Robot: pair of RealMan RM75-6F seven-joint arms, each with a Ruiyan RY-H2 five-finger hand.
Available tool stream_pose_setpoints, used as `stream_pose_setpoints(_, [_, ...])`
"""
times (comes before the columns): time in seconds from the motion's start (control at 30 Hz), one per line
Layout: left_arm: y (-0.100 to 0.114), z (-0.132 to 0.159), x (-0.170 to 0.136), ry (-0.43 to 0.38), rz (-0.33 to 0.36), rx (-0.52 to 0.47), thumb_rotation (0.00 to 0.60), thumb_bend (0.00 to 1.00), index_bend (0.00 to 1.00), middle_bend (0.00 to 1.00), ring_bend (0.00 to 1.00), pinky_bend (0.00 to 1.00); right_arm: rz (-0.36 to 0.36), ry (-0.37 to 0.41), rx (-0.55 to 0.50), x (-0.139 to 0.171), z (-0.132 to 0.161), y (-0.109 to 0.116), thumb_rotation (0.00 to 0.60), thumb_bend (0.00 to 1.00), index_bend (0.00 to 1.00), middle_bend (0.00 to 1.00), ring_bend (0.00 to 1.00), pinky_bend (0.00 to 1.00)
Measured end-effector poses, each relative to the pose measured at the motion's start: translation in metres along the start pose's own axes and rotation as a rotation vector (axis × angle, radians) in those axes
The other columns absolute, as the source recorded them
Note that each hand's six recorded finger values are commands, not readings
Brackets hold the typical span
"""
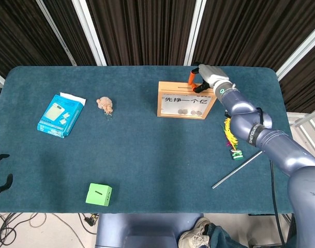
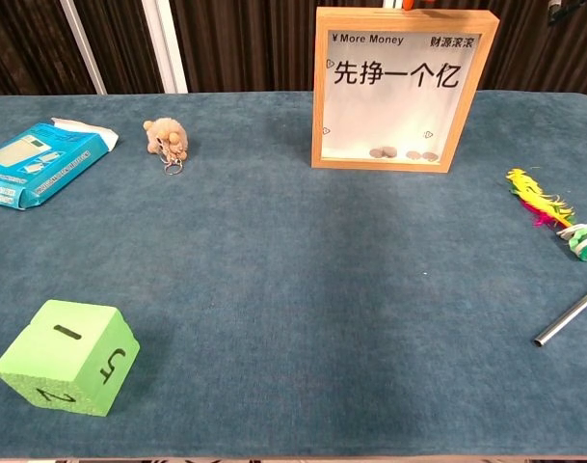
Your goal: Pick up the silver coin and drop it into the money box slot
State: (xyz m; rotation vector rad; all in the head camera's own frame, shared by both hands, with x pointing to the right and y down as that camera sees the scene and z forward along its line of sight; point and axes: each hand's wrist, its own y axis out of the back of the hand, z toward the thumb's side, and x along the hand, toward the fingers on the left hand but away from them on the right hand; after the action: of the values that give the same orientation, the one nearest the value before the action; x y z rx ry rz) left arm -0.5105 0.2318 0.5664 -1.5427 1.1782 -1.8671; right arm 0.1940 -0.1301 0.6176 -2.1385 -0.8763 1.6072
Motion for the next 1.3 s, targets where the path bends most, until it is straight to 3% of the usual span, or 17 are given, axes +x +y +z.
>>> stream_pose_setpoints(0.3, [0.0, 0.0, 0.0, -0.001, -0.002, 0.005, 0.6, 0.42, 0.24, 0.02, 0.04, 0.11, -0.068, 0.038, -0.015, 0.008, 0.005, 0.013, 0.6, 0.59, 0.39, 0.02, 0.0, 0.0])
stream_pose_setpoints(0.53, [-0.001, 0.0, 0.0, -0.003, -0.004, 0.01, 0.6, 0.42, 0.24, 0.02, 0.04, 0.12, -0.226, 0.1, 0.023, 0.032, 0.005, 0.031, 0.6, 0.5, 0.35, 0.02, 0.0, 0.0])
stream_pose_setpoints(0.67, [-0.001, 0.001, 0.0, -0.005, -0.004, 0.009, 0.6, 0.42, 0.24, 0.02, 0.04, 0.12, -0.309, 0.13, 0.073, 0.06, -0.001, 0.024, 0.6, 0.47, 0.34, 0.02, 0.0, 0.0])
stream_pose_setpoints(0.83, [-0.001, 0.002, -0.001, -0.014, 0.0, 0.016, 0.6, 0.42, 0.24, 0.02, 0.04, 0.12, -0.423, 0.137, 0.125, 0.11, -0.024, 0.003, 0.6, 0.46, 0.34, 0.02, 0.0, 0.0])
stream_pose_setpoints(1.0, [-0.001, 0.004, -0.001, -0.024, 0.007, 0.023, 0.6, 0.42, 0.24, 0.02, 0.04, 0.12, -0.538, 0.087, 0.195, 0.163, -0.067, -0.024, 0.6, 0.46, 0.32, 0.02, 0.0, 0.0])
stream_pose_setpoints(1.17, [-0.001, 0.005, -0.002, -0.026, 0.011, 0.03, 0.6, 0.42, 0.24, 0.02, 0.04, 0.12, -0.614, -0.003, 0.267, 0.224, -0.123, -0.076, 0.6, 0.46, 0.3, 0.02, 0.0, 0.0])
stream_pose_setpoints(1.3, [-0.001, 0.005, -0.001, -0.026, 0.015, 0.035, 0.6, 0.42, 0.24, 0.02, 0.04, 0.12, -0.622, -0.071, 0.302, 0.266, -0.156, -0.123, 0.6, 0.46, 0.28, 0.02, 0.0, 0.0])
